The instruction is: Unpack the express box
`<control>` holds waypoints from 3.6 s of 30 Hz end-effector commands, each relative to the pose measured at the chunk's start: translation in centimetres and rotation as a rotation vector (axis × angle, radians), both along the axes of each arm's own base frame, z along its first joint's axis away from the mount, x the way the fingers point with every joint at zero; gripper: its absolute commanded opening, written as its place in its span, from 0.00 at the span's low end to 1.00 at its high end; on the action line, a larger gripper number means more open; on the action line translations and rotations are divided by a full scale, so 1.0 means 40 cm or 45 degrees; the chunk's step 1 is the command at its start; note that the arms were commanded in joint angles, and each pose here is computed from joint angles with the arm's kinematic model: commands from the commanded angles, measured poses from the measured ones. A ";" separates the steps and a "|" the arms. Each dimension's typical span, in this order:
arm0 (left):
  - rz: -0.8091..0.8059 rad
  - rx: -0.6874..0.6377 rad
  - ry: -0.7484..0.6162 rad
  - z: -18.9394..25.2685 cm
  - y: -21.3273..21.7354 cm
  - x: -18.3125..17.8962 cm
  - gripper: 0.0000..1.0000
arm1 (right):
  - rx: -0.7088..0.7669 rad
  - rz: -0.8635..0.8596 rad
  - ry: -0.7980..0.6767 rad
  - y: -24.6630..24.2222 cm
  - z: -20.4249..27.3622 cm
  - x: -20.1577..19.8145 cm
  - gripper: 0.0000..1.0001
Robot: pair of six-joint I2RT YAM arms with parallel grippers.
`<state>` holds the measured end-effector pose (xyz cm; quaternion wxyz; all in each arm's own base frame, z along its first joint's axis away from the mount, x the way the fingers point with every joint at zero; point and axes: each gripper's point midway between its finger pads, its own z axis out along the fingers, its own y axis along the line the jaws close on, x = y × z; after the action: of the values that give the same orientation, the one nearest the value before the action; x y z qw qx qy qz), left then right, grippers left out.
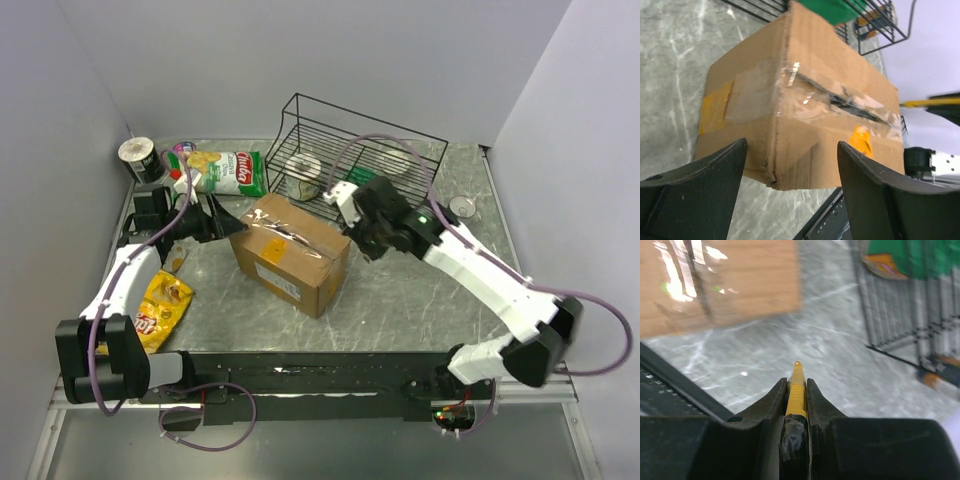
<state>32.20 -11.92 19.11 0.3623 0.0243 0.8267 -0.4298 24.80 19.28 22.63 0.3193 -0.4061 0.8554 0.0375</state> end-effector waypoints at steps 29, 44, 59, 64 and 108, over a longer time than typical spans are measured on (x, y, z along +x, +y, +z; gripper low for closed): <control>-0.269 0.081 -0.384 0.255 -0.041 0.047 0.76 | 0.594 0.545 -0.325 0.231 0.349 0.145 0.00; -0.268 -0.074 -0.249 0.156 -0.079 0.084 0.66 | 0.802 0.843 -0.173 0.359 0.275 0.051 0.00; -0.155 -0.034 -0.137 0.035 -0.062 0.084 0.64 | 0.622 0.762 -0.230 0.393 0.189 0.094 0.00; -0.151 -0.036 -0.131 0.029 -0.062 0.083 0.64 | 0.575 0.729 -0.238 0.382 0.161 0.107 0.00; -0.150 -0.057 -0.119 0.025 -0.066 0.070 0.64 | 0.602 0.688 -0.250 0.399 0.180 0.157 0.00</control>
<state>35.51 -14.62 21.33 0.3883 0.1002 0.7844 -0.4732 30.42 34.87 28.45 0.4478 -0.5319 0.6641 0.2746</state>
